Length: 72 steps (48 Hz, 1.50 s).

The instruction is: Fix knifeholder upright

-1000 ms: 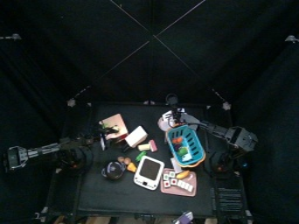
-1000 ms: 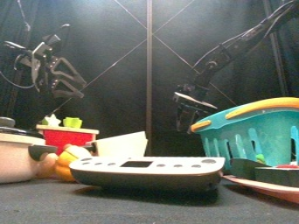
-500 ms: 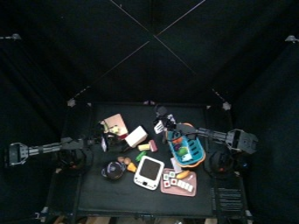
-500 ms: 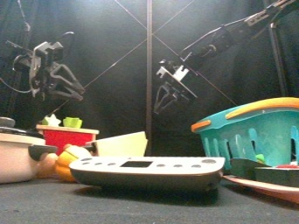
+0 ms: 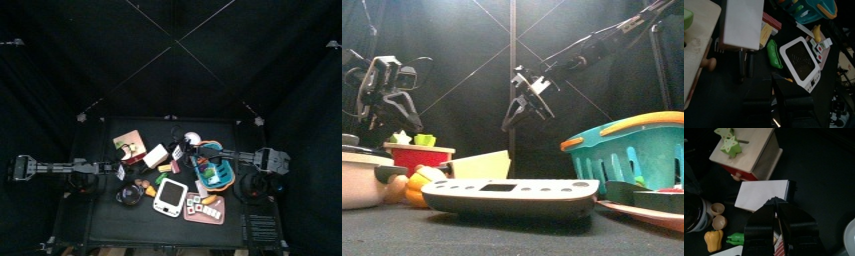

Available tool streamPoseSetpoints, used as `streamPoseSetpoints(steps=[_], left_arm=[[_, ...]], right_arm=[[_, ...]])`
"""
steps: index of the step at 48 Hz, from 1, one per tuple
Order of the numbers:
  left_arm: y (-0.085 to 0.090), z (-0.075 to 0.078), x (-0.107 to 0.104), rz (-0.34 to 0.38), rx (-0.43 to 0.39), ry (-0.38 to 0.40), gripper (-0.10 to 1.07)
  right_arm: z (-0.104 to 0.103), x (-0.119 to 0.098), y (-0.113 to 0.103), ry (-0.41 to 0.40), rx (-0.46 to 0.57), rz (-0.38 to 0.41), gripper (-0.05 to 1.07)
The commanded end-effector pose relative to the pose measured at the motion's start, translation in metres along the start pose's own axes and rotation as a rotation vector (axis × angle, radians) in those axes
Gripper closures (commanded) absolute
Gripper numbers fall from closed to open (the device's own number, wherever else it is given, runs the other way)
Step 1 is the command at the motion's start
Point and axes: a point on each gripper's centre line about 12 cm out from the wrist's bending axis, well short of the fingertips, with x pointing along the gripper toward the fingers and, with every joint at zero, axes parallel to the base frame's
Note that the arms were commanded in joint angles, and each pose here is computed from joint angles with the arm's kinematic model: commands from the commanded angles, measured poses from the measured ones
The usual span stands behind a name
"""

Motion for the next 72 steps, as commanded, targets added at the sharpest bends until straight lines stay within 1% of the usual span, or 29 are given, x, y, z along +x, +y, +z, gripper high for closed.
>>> streamPoseSetpoints(steps=[1, 9, 16, 20, 31, 40, 50, 61, 72], left_arm=[[0.000, 0.001, 0.006, 0.013, -0.003, 0.012, 0.56], [0.009, -0.002, 0.016, 0.061, -0.013, 0.039, 0.56], [0.022, -0.003, 0.022, 0.112, -0.029, 0.052, 0.56], [0.026, -0.003, 0.024, 0.128, -0.032, 0.055, 0.56], [0.024, 0.001, 0.024, 0.124, -0.024, 0.047, 0.56], [0.025, 0.001, 0.024, 0.125, -0.025, 0.046, 0.56], [0.024, 0.002, 0.024, 0.124, -0.024, 0.045, 0.56], [0.021, 0.007, 0.025, 0.114, -0.023, 0.033, 0.56], [0.014, 0.014, 0.026, 0.097, 0.007, 0.019, 0.56]], right_arm=[[0.016, -0.004, 0.010, -0.045, 0.000, 0.028, 0.58], [0.012, 0.009, 0.014, -0.027, -0.009, 0.032, 0.58], [0.004, 0.022, 0.009, 0.000, -0.010, 0.011, 0.58], [0.000, 0.027, 0.006, 0.014, -0.007, 0.002, 0.58], [-0.009, 0.034, 0.000, 0.053, -0.002, -0.033, 0.58], [-0.014, 0.034, -0.008, 0.095, 0.004, -0.089, 0.58], [-0.012, 0.033, -0.021, 0.115, 0.014, -0.144, 0.58], [-0.010, 0.033, -0.031, 0.120, 0.029, -0.170, 0.58], [-0.009, 0.032, -0.042, 0.132, 0.050, -0.203, 0.58]])
